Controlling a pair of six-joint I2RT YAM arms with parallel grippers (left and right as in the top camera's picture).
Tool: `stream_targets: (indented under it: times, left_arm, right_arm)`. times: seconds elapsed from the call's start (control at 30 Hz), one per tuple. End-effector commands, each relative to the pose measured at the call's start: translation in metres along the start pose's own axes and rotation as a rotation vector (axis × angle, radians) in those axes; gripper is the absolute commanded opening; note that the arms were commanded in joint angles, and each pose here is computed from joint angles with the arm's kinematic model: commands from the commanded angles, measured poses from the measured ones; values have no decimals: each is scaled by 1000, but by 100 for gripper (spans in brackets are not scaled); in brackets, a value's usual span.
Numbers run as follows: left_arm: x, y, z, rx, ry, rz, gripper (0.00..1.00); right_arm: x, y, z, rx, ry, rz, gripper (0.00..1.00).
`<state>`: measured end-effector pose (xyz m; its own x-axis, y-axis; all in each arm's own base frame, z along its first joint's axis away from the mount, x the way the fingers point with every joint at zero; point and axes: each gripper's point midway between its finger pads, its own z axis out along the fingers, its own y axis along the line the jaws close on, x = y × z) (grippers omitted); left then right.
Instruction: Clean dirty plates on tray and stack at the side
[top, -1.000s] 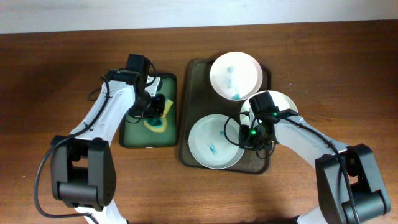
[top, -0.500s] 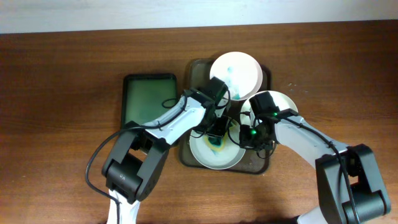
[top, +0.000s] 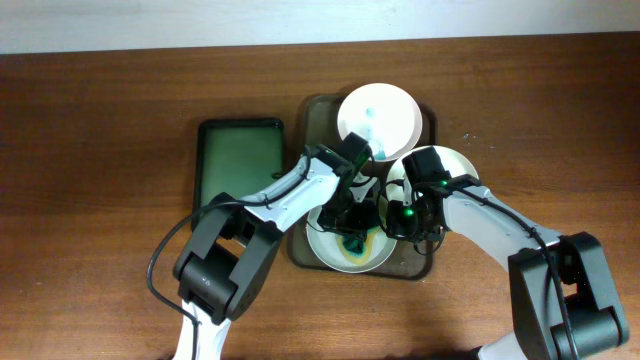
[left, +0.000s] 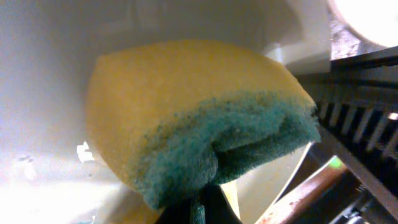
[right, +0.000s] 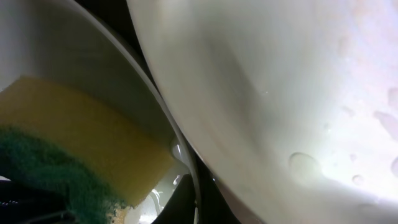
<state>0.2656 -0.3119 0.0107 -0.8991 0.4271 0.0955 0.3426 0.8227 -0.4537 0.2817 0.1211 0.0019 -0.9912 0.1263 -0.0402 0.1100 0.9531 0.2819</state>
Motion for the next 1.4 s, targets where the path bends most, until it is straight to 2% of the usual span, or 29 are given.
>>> stream_targets:
  times: [0.0, 0.1, 0.2, 0.33, 0.37, 0.4, 0.43, 0.47, 0.53, 0.73, 0.87, 0.93, 1.0, 1.07, 1.17, 1.27, 1.37]
  left_arm:
    - [4, 51, 13, -271, -3, -83, 0]
    - [-11, 107, -17, -436, -78, -194, 0]
    - [-6, 167, -58, -721, -108, -276, 0]
    - [-7, 175, -64, -759, -123, -281, 0]
    - [-10, 173, -63, -746, -140, -297, 0]
    - [-15, 160, -52, -645, -143, -297, 0]
    - [-25, 124, -31, -410, -138, -277, 0]
    - [-36, 97, -22, -239, -147, -258, 0]
    - [-55, 47, -14, -9, -183, -175, 0]
    - [-41, -16, 16, 14, -149, 48, 0]
    - [-36, -11, 17, -19, -133, 35, 0]
    - [-31, 12, 14, -132, -124, 4, 0]
    - [-33, 46, -5, -259, -130, -58, 0]
    - [-40, 89, -46, -380, -149, -159, 0]
    - [-48, 107, -107, -387, -209, -242, 0]
    - [-48, 122, -177, -373, -357, -281, 0]
    - [-36, 164, -199, -417, -378, -381, 0]
  right_arm:
    - [1, -12, 6, 56, 2, 1, 5]
    - [1, -12, 6, 56, 3, 1, 5]
    - [1, -12, 6, 56, 3, 1, 6]
    - [1, -12, 6, 56, 3, 1, 6]
    - [1, -12, 6, 56, 3, 1, 6]
    - [1, -12, 6, 56, 2, 1, 5]
    - [1, -12, 6, 56, 2, 1, 6]
    - [1, -12, 6, 56, 1, 1, 5]
    - [1, -12, 6, 56, 2, 1, 5]
    - [1, -12, 6, 56, 2, 0, 5]
    - [1, -12, 6, 56, 2, 0, 5]
    - [1, -12, 6, 56, 2, 1, 5]
    - [1, -12, 6, 56, 2, 0, 5]
    - [1, -12, 6, 56, 1, 0, 4]
    - [1, -12, 6, 56, 1, 0, 4]
    - [-1, -11, 6, 53, -7, -2, 4]
    - [-14, -2, 6, 9, -55, -20, 4]
